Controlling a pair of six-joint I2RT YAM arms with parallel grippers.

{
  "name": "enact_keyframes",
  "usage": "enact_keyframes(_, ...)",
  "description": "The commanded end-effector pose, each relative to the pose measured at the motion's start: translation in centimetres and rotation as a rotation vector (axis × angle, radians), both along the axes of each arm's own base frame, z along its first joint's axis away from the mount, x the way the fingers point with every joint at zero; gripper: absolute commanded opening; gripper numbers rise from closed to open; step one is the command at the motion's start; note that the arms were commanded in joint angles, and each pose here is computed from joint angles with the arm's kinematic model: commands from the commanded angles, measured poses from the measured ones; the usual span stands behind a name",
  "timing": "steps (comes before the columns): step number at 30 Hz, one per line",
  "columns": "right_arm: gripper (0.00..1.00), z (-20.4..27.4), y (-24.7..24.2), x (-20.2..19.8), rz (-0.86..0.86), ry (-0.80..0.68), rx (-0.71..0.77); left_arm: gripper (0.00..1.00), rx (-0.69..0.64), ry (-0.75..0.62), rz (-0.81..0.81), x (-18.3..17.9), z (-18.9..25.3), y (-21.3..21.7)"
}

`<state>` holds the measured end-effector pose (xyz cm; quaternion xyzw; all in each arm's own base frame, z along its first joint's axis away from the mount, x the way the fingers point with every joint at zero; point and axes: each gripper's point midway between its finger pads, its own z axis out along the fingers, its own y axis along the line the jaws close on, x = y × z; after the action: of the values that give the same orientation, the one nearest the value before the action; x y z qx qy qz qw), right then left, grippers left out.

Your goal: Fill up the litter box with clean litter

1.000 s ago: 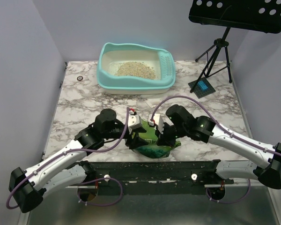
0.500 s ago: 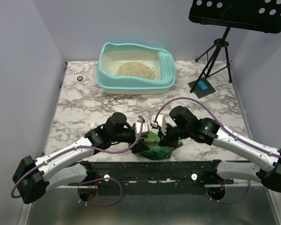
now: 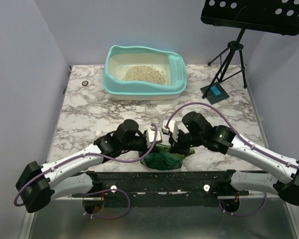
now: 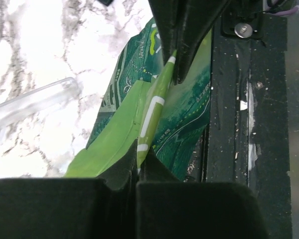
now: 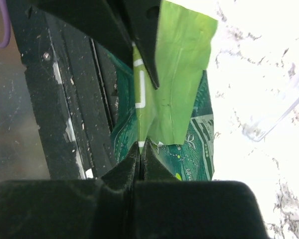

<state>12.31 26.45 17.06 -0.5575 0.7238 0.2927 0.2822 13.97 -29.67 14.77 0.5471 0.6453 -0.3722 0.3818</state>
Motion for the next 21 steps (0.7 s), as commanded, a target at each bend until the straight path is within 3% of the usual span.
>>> enact_keyframes(1, 0.00, 3.0, 1.2, 2.3, -0.047, -0.075, 0.078, 0.00, -0.025, -0.210, 0.174, 3.4, 3.9, 1.9)
enact_keyframes(7, 0.00, 5.7, 3.7, 5.3, -0.021, -0.133, 0.073, 0.00, -0.110, -0.357, 0.310, 5.1, 8.9, 4.1)
enact_keyframes(16, 0.00, 0.4, 5.6, 7.3, 0.029, -0.081, -0.062, 0.00, -0.007, -0.203, 0.448, 5.7, 2.4, 5.5)
enact_keyframes(21, 0.31, 0.9, 5.5, 7.6, 0.025, -0.103, -0.058, 0.00, -0.002, -0.191, 0.477, 6.0, 1.6, 5.5)
